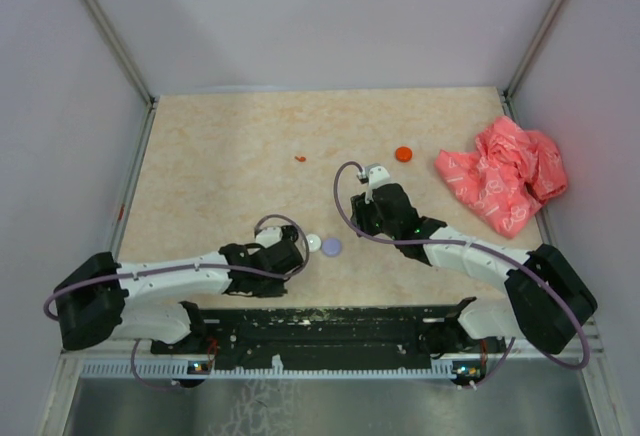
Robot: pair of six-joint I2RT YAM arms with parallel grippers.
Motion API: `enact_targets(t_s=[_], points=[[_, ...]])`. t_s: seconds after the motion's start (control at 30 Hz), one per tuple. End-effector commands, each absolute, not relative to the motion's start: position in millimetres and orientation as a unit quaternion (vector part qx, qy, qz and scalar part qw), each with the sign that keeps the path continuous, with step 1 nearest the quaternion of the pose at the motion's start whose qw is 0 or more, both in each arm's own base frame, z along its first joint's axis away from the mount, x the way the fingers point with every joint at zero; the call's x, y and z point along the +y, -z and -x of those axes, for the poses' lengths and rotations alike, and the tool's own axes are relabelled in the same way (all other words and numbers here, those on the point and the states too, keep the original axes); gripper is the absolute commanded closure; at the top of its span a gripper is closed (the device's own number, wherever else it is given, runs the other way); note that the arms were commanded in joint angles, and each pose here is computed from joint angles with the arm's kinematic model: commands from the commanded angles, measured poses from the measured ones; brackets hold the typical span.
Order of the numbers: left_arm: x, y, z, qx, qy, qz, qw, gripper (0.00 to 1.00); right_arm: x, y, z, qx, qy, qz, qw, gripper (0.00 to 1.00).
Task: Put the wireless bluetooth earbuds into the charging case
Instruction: Move the earbud to the center of the board.
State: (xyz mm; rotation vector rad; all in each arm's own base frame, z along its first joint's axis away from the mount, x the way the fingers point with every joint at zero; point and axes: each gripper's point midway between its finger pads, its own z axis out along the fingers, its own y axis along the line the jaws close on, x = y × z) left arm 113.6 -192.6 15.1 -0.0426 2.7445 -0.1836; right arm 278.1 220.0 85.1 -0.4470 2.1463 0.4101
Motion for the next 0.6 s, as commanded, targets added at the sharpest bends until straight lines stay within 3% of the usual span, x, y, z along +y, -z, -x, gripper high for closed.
enact_targets(t_s=[0.0,0.37,0.57], points=[[-199.6,-14.6,-128.3,0.975,0.062,-0.019,0.213,0.84,224.6,-101.7,-288.2,0.850,-0.176,0.171,0.466,0.54],[-250.1,-25.4,-187.9,0.939,0.109,-0.159,0.284,0.90,224.7,-101.9,-288.1,0.849,-0.176,0.173,0.467,0.54],[-251.4,-25.5,-207.9,0.939,0.096,-0.183,0.275,0.83,228.4,-99.9,-287.0,0.848,-0.183,0.181,0.464,0.54]])
